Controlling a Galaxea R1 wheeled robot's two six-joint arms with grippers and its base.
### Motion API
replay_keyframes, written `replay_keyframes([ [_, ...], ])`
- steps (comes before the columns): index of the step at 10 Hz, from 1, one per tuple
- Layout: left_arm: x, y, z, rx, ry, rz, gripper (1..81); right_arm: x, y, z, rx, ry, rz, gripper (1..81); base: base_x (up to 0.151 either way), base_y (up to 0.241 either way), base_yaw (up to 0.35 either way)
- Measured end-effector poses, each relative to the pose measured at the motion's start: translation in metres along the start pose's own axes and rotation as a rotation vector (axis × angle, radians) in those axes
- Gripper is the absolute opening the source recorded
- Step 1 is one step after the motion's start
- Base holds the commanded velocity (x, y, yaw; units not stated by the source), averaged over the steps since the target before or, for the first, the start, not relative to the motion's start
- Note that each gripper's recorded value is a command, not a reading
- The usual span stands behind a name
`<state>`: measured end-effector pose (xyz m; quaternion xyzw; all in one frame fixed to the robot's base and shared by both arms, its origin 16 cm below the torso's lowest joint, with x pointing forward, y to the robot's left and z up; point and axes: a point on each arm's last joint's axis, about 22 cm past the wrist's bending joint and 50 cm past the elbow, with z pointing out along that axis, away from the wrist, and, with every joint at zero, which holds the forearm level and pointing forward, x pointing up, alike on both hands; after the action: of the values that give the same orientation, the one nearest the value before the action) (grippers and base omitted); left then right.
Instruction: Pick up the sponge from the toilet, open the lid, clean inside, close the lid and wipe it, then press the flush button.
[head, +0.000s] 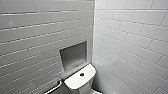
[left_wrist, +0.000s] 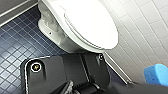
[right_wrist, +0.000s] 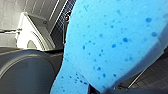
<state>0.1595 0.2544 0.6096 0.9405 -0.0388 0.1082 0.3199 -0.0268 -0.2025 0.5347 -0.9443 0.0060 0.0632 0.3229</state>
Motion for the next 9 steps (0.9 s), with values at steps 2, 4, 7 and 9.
replay_keyframes([
  [2,0.039,0.006,-0.009,-0.009,-0.004,0.022,81.1,0.0,0.005,0.001,-0.011,0.0,0.011,1.0,0.0,0.0,0.0],
  [4,0.076,0.015,-0.015,-0.023,0.002,0.035,81.1,-0.001,0.023,-0.002,-0.047,0.0,0.03,1.0,0.0,0.0,0.0],
  [7,0.13,0.029,-0.027,-0.035,0.011,0.069,81.1,-0.005,0.023,0.0,-0.05,-0.005,0.039,1.0,0.0,0.0,0.0],
  [9,0.182,0.044,-0.042,-0.046,0.041,0.104,81.1,-0.005,0.014,0.007,-0.036,-0.006,0.042,1.0,0.0,0.0,0.0],
])
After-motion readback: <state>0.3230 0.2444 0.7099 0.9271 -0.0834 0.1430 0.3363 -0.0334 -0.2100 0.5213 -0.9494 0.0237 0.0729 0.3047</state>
